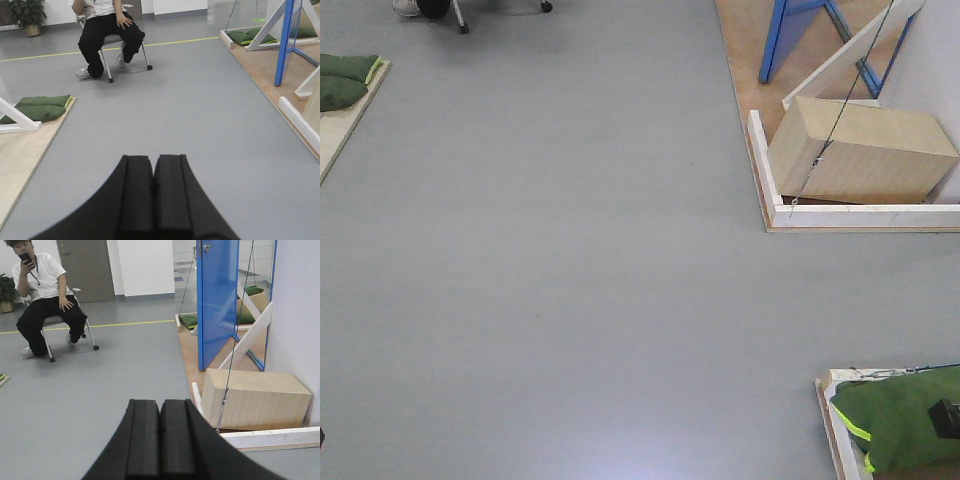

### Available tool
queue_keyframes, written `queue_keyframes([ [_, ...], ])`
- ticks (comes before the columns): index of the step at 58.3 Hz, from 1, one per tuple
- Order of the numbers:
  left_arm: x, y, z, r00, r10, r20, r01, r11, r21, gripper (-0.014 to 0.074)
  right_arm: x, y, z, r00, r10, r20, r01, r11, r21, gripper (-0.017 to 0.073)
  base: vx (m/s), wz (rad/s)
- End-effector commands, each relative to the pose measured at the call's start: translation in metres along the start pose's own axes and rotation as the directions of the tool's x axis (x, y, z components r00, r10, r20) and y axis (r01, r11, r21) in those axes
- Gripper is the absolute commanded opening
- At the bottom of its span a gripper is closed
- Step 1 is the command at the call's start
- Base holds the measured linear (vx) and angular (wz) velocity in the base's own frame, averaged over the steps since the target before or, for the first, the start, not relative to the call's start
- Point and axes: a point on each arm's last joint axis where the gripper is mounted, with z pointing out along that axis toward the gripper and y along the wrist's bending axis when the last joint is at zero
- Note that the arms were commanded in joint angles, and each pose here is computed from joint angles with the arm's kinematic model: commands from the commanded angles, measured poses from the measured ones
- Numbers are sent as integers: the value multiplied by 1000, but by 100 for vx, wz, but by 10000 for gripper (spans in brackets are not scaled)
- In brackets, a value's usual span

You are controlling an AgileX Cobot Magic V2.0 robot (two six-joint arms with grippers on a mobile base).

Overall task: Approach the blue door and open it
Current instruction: 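Drive the base forward toward the blue door beside the wooden platform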

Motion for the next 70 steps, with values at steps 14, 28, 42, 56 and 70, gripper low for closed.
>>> queue_keyframes([
  [14, -7, 0, -1, 996, -11, 90, 11, 1000, -4, 70, -2, 0, -1, 996, -4, 84, 4, 1000, -7, 2, 20, 0],
  [28, -7, 0, -1, 996, -10, 92, 11, 1000, -3, 70, -2, 0, -1, 996, -4, 85, 4, 1000, -6, 2, 27, 5],
  [42, -7, 0, -1, 996, -11, 92, 11, 1000, -4, 70, -2, 0, -1, 996, -4, 85, 4, 1000, -6, 2, 32, 0],
  [56, -7, 0, -1, 996, -11, 92, 11, 1000, -4, 70, -2, 0, 0, 997, -4, 83, 4, 1000, -6, 2, 38, -1],
  [70, -7, 0, -1, 996, -11, 91, 11, 1000, -4, 70, -2, 0, 0, 997, -4, 82, 4, 1000, -6, 2, 42, -5],
])
